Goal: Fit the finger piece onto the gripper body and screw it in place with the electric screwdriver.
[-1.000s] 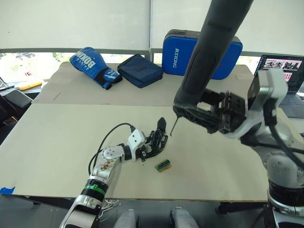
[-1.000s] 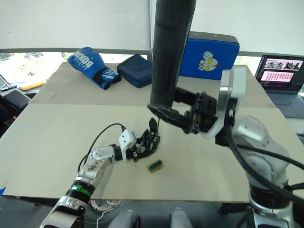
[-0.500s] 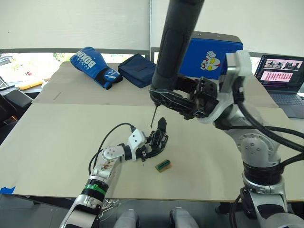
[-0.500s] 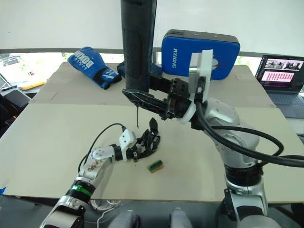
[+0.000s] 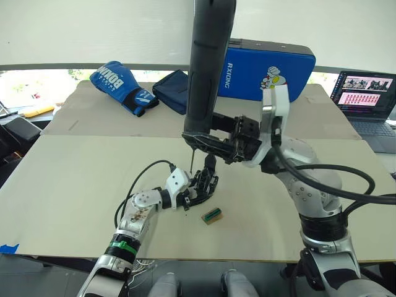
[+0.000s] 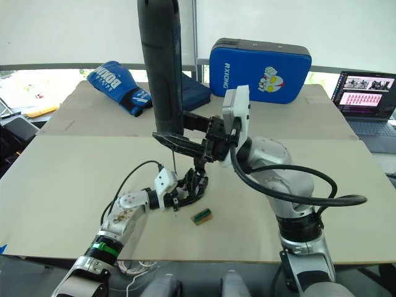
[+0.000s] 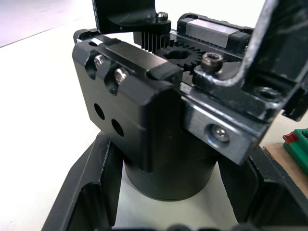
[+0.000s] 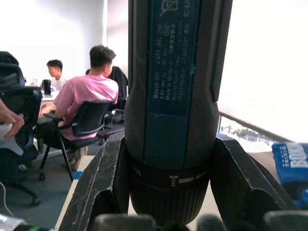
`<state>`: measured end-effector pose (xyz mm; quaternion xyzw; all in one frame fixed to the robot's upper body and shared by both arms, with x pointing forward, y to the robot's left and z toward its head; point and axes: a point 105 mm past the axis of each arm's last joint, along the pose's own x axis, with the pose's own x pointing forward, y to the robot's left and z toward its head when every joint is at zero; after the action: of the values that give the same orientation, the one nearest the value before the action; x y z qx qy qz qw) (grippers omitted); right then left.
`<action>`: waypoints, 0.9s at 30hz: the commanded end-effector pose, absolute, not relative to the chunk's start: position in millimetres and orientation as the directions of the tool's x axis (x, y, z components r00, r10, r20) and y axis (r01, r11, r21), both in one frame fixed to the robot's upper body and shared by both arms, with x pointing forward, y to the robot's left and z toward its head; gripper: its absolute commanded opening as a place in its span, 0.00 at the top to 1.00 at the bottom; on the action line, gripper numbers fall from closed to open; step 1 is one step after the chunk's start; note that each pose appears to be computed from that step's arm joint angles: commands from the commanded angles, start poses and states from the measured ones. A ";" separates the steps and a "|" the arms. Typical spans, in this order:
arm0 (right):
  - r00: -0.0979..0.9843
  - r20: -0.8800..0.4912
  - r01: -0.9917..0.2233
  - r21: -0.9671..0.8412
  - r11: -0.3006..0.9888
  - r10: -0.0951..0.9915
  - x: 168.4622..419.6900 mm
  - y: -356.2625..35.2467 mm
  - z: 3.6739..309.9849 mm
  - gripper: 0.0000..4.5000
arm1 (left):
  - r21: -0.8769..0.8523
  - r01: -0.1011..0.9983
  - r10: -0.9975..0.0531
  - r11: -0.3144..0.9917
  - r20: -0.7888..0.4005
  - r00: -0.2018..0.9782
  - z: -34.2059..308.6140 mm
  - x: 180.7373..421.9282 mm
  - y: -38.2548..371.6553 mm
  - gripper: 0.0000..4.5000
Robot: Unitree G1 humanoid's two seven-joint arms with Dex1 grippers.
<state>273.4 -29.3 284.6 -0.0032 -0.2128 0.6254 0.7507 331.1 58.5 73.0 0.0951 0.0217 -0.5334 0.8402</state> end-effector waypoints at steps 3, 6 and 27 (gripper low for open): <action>0.088 0.365 -0.912 -0.345 0.222 0.927 264.9 -30.5 295.6 0.57 | 0.100 0.916 -0.899 0.388 -0.176 0.400 61.0 322.1 54.9 0.48; 0.089 0.364 -0.911 -0.347 0.224 0.927 265.5 -30.1 293.6 0.57 | 0.099 0.916 -0.899 0.388 -0.179 0.400 60.8 321.3 55.4 0.48; 0.115 0.331 -0.918 -0.325 0.228 0.937 271.9 -29.1 275.9 0.57 | 0.095 0.914 -0.894 0.394 -0.193 0.405 58.7 321.6 59.8 0.48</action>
<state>280.7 -30.2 260.5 -0.0134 -0.1938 0.6186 0.7613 329.8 61.6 73.3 0.0951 0.0267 -0.5311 0.8415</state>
